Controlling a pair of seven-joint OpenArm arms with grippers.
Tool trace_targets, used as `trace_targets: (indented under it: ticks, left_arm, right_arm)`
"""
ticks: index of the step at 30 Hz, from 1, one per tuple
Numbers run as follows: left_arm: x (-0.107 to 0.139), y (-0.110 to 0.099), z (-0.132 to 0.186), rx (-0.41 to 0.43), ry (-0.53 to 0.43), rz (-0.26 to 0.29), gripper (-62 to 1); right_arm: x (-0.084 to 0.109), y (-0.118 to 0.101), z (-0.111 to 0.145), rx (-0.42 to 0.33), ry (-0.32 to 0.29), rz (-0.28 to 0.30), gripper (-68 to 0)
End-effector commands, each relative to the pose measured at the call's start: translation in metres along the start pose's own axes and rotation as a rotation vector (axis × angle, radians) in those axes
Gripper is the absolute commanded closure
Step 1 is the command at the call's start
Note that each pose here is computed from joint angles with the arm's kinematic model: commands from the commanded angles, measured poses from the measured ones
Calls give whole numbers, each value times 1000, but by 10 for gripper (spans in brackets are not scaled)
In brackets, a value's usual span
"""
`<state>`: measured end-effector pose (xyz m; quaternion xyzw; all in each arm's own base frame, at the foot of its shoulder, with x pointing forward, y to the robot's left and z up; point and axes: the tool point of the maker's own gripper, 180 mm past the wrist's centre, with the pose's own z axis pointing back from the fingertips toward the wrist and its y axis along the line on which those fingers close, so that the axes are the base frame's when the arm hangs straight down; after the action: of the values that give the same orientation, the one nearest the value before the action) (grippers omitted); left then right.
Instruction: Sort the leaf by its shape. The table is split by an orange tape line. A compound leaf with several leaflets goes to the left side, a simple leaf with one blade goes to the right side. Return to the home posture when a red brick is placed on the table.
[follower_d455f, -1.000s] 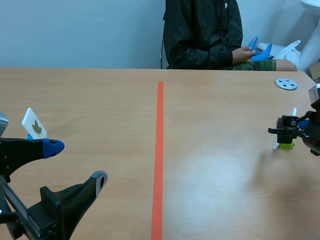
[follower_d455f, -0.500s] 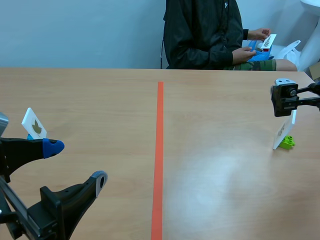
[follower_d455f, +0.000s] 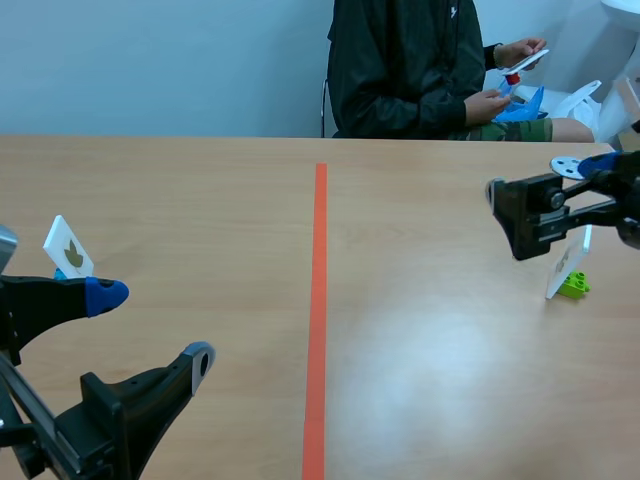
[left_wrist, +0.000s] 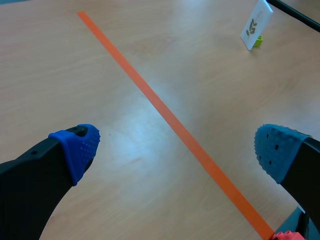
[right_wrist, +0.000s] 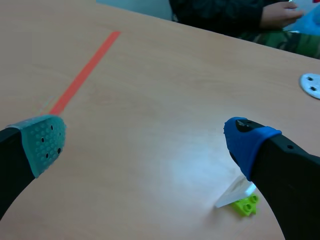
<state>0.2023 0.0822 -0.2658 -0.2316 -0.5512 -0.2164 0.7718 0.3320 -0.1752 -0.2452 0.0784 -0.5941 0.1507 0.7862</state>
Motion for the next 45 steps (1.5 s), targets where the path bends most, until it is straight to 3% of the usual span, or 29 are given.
trace_targets:
  ticks: [1,9,14,19,25,45]
  left_arm:
    - [6,2,0,-2,-22,-3,-623]
    - [6,2,0,-2,-23,-3,-623]
    - [6,2,0,-2,-23,-3,-623]
    - [7,2,0,-2,-26,-3,-623]
    - [6,2,0,-3,-22,-3,-623]
    - [6,2,0,-3,-23,-3,-623]
  right_arm:
    - [5,7,6,28,-18,-1,-679]
    - [12,75,40,225,-20,27,-679]
    - [6,99,56,286,15,23,-679]
    - [-7,104,63,290,51,-9,-679]
    - [-8,106,63,283,49,-26,-679]
    - [-11,105,63,278,58,-6,-679]
